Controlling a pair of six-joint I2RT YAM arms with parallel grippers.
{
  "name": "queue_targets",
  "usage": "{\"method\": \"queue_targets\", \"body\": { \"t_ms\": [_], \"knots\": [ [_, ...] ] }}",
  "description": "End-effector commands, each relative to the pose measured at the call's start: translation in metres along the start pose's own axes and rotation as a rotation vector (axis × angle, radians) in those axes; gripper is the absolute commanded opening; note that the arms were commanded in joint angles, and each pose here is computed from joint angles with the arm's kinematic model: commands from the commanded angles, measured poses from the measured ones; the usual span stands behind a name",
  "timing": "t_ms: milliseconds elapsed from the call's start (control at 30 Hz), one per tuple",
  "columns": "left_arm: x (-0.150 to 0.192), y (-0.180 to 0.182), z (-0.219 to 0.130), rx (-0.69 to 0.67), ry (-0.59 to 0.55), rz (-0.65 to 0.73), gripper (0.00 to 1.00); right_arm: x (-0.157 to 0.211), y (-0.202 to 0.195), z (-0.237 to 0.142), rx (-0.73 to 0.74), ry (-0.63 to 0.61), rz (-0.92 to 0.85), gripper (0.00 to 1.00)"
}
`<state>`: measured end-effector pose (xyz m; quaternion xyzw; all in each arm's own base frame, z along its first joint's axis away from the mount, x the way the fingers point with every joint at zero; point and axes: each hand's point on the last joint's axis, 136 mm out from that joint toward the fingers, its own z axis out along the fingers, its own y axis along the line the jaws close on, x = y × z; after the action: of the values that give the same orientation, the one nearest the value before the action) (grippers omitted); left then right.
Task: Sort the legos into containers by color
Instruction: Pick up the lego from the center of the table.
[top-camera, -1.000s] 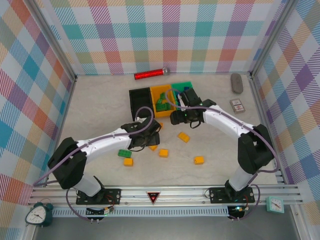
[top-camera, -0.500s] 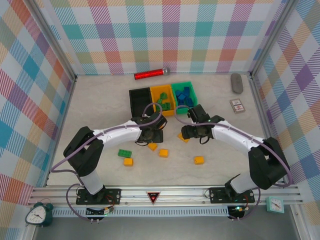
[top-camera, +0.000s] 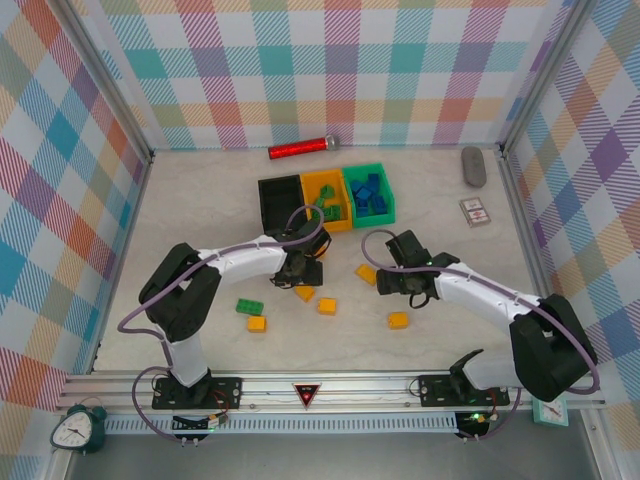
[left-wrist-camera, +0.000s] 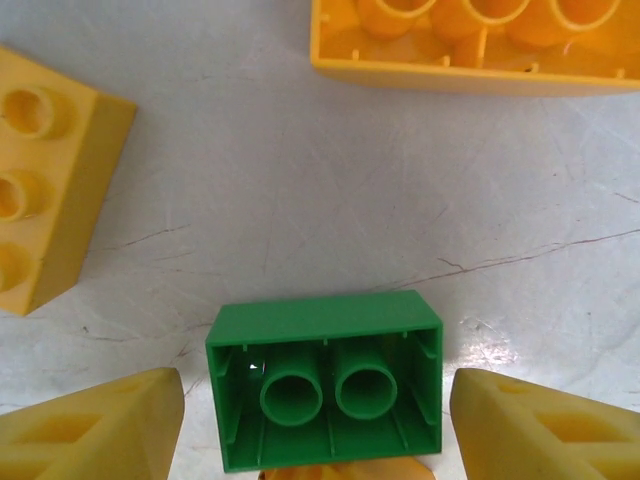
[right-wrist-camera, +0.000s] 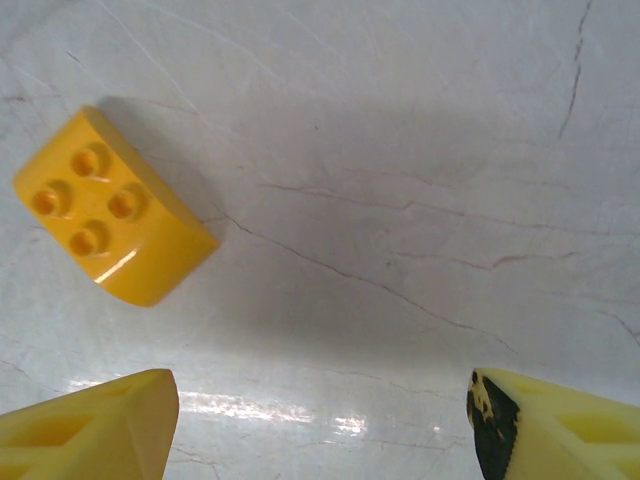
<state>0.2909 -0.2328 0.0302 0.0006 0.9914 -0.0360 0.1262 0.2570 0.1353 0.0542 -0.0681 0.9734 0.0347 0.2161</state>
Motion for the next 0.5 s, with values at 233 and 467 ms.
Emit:
{"method": "queue_targets", "body": {
  "t_ms": [233,467],
  "knots": [
    [-0.0057,-0.0097,0.0068,0.033,0.025,0.005,0.54,-0.0039,0.0001,-0.0035,-0.026,-0.063,0.041,0.76],
    [-0.0087,-0.0071,0.0023,0.019,0.01,0.011,0.52,-0.0028,0.0009,-0.0011,-0.03,-0.059,0.041,0.76]
  ]
}}
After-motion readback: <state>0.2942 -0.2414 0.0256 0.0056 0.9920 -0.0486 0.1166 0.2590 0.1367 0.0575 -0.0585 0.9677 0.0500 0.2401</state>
